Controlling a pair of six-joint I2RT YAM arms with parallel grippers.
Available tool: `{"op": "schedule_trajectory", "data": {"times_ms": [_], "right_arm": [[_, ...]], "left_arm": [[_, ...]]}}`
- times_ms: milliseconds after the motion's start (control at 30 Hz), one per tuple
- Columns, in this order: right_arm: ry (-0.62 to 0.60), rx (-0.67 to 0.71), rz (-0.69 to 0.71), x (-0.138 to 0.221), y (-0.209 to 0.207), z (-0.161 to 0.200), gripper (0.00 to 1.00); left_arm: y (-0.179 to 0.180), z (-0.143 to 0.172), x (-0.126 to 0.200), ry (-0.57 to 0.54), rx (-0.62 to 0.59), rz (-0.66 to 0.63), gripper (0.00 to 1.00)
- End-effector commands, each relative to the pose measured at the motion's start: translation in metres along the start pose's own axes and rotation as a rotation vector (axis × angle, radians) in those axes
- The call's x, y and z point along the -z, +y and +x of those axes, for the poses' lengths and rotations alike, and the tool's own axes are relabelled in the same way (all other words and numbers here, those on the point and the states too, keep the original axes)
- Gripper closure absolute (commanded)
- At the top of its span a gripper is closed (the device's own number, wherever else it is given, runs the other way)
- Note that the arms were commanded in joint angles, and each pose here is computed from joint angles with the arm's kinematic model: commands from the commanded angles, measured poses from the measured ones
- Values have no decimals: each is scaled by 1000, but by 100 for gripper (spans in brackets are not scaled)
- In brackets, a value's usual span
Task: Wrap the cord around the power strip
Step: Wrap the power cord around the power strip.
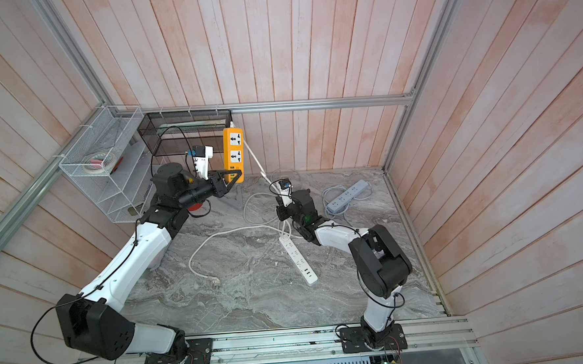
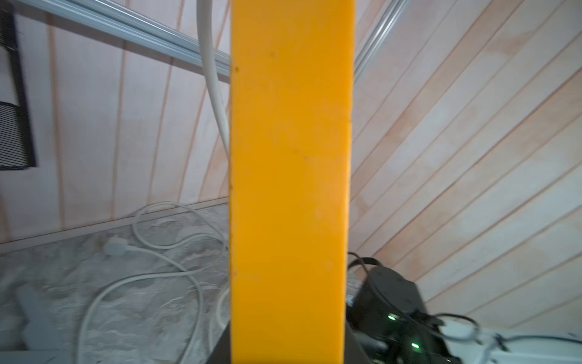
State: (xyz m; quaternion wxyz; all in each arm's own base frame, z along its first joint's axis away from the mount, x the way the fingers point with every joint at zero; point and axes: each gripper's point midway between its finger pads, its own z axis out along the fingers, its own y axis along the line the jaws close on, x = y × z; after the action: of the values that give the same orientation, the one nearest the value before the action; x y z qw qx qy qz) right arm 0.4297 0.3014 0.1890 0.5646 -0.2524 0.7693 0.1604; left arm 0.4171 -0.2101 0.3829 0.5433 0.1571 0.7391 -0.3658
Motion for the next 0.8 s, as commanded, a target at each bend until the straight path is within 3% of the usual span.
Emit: {"op": "schedule_trajectory", "data": {"times_ms": [0, 233, 400, 567, 767], "right_arm": [[308, 306, 146, 27, -15, 64, 100], [235, 634, 150, 77, 1, -12, 100], [133, 760, 52, 104, 20, -62, 100], [61, 805, 55, 111, 8, -111, 100], [44, 729, -25, 87, -14, -138, 100]], "left_arm": [[40, 14, -11, 112, -287, -229, 100], [65, 87, -34, 330, -599, -267, 100], [40, 144, -37, 429, -877, -97, 100], [8, 178, -29, 462, -896, 111, 100], [-51, 175, -14, 320, -936, 295, 100]]}}
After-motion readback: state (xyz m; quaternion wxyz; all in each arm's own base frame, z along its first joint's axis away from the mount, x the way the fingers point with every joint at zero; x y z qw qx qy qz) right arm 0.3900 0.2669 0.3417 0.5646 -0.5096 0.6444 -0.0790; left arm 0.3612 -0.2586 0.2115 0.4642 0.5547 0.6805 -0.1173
